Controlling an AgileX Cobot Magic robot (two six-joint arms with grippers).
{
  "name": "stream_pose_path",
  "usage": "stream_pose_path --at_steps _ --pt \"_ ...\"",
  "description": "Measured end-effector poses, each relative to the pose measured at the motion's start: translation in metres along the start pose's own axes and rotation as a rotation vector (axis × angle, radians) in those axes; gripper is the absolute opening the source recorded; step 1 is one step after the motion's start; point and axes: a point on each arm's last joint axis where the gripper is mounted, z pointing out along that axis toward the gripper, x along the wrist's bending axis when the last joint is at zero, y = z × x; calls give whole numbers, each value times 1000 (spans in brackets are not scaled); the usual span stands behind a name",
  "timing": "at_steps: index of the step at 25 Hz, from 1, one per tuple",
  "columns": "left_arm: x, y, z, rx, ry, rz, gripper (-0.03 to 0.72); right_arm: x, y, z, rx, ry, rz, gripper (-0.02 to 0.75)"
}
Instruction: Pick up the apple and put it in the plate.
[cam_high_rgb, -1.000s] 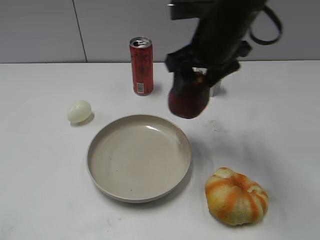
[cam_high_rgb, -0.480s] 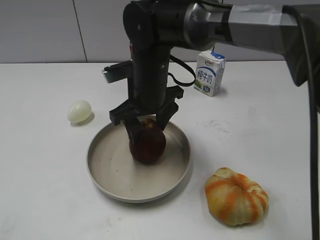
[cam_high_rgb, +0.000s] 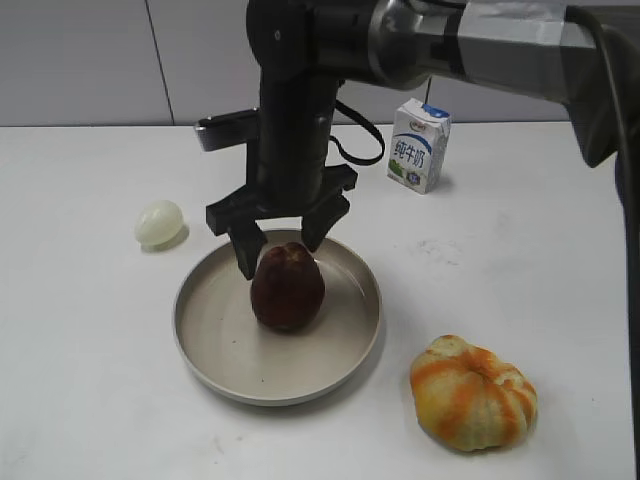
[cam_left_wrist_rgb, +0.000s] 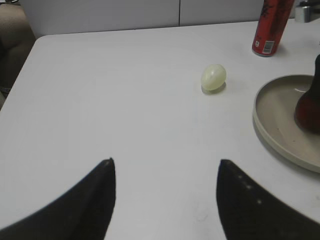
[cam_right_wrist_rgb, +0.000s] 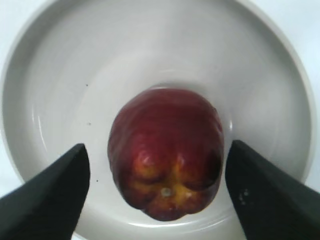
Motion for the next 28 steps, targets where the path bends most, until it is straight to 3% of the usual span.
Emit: stream_pose_path --at_steps 4,7,15,18,22,28 --pt "0 0 0 0 0 0 487 -13 9 -36 -97 8 9 669" --pt "0 0 0 0 0 0 487 -43 9 -72 -174 -25 54 666" --pt "0 0 0 0 0 0 487 -167 -21 -164 -359 -122 316 613" --pt "0 0 0 0 0 0 487 -198 -44 -183 -377 -158 398 592" --pt "0 0 0 0 0 0 487 -206 -72 -200 -368 -231 420 587" --pt "0 0 0 0 0 0 487 -186 -131 -212 -313 -291 411 583"
